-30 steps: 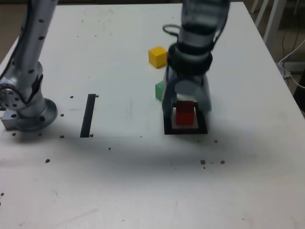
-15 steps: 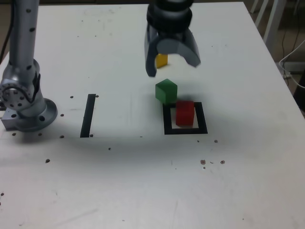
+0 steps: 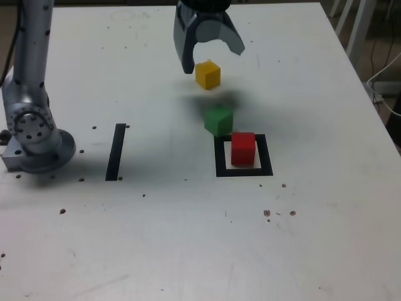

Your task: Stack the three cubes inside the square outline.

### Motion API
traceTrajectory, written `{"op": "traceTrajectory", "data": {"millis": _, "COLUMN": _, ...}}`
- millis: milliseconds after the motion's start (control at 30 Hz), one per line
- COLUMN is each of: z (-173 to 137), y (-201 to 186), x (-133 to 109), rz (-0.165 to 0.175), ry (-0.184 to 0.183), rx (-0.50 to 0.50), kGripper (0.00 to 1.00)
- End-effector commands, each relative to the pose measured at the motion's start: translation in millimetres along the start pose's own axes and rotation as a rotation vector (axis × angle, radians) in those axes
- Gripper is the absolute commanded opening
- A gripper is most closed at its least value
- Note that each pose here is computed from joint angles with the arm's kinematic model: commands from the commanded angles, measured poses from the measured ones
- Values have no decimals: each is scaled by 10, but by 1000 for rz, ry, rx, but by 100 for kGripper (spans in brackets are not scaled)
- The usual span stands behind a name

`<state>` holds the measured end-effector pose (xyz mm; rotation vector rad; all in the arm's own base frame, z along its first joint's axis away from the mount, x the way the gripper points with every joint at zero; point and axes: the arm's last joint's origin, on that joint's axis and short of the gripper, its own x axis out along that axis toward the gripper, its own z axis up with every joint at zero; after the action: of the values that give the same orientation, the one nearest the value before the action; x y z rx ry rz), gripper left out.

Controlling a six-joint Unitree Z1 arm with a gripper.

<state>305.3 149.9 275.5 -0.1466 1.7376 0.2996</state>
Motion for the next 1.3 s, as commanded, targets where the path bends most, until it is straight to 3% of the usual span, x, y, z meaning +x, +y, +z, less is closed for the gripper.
{"op": "traceTrajectory", "data": {"millis": 0, "z": 39, "y": 87, "x": 53, "rz": -12, "ry": 17, "rx": -21, "kGripper": 99}}
{"op": "traceTrajectory", "data": {"millis": 400, "z": 267, "y": 366, "x": 415, "rz": -97, "ry": 91, "rx": -70, "kGripper": 99}}
{"op": "traceTrajectory", "data": {"millis": 867, "z": 463, "y": 538, "x": 645, "rz": -183, "ry": 114, "rx": -39, "kGripper": 93}}
{"op": "traceTrajectory", "data": {"millis": 1067, "z": 523, "y": 580, "x": 689, "rz": -201, "ry": 134, "rx": -32, "kGripper": 80}}
{"op": "traceTrajectory", "data": {"millis": 1267, "z": 548, "y": 587, "x": 727, "rz": -200, "ry": 141, "rx": -30, "kGripper": 51}}
